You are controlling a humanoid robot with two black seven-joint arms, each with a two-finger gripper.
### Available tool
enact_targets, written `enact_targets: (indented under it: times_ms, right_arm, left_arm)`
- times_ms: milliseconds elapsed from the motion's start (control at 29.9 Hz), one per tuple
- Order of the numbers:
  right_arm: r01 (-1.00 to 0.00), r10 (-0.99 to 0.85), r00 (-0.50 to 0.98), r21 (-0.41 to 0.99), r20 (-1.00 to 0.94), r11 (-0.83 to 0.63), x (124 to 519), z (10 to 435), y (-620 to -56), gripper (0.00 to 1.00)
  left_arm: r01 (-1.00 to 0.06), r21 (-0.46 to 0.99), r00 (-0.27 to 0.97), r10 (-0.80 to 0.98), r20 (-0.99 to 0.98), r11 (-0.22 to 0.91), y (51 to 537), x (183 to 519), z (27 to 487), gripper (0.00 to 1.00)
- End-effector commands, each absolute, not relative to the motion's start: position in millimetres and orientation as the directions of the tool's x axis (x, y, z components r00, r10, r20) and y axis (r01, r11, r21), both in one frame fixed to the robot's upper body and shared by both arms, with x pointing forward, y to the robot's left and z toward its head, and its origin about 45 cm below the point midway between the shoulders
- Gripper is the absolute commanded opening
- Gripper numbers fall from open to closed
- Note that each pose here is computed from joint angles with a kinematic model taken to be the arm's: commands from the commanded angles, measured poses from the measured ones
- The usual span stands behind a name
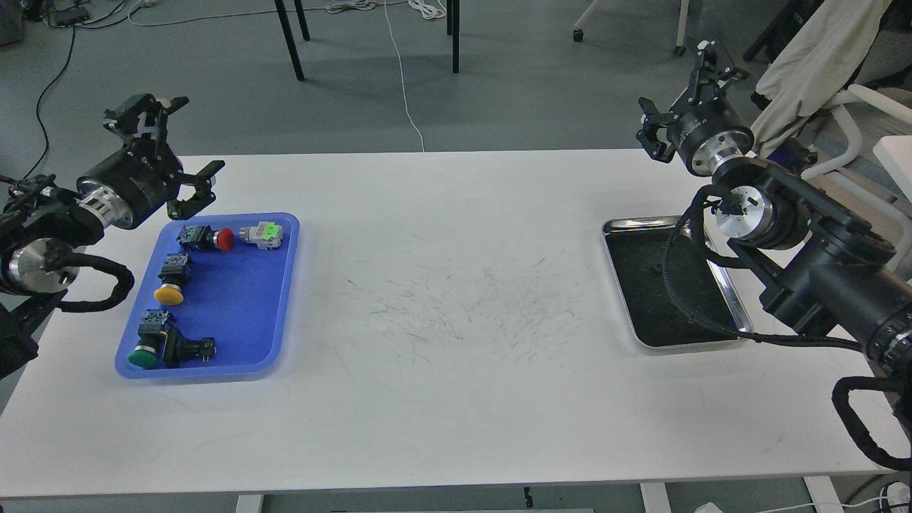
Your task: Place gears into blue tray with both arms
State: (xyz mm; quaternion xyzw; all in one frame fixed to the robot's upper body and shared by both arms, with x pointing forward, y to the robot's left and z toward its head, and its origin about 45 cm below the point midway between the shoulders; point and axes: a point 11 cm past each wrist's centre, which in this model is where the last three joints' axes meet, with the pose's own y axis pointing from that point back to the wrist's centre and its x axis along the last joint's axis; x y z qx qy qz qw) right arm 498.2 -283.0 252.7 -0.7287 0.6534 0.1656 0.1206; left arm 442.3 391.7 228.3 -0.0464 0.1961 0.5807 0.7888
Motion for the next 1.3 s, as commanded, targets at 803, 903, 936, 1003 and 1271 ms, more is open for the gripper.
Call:
enact_targets:
  times_ms: [803, 903, 936, 1003, 1271]
  right_arm:
    - [-0.994, -0.919, 0.073, 0.046, -0.388, -0.098, 499, 253, -290, 0.99]
    - [-0.994, -0.920, 0.072, 0.047, -0.386, -0.098, 499, 253, -290, 0.99]
    - [-0.994, -0.919, 0.073, 0.047, -0.387, -0.099, 499, 252, -290, 0.99]
    - [-0.994, -0.918, 0.075, 0.048, -0.389, -0.101, 499, 252, -288, 0.99]
    - [-0.994, -0.920, 0.073, 0.046, -0.386, -0.098, 499, 253, -291, 0.99]
  left_arm:
    - [-0.977, 0.061, 0.168, 0.910, -0.379, 0.205, 393, 465, 248, 0.98]
    - [-0.973, 0.086, 0.172, 0.923, -0.345, 0.214, 391, 466, 244, 0.98]
    - [-0.975, 0.077, 0.173, 0.928, -0.331, 0.209, 393, 471, 251, 0.98]
    - [-0.968, 0.061, 0.211, 0.923, -0.322, 0.243, 375, 480, 261, 0.99]
    - [-0.959, 0.089, 0.231, 0.924, -0.305, 0.269, 362, 481, 251, 0.99]
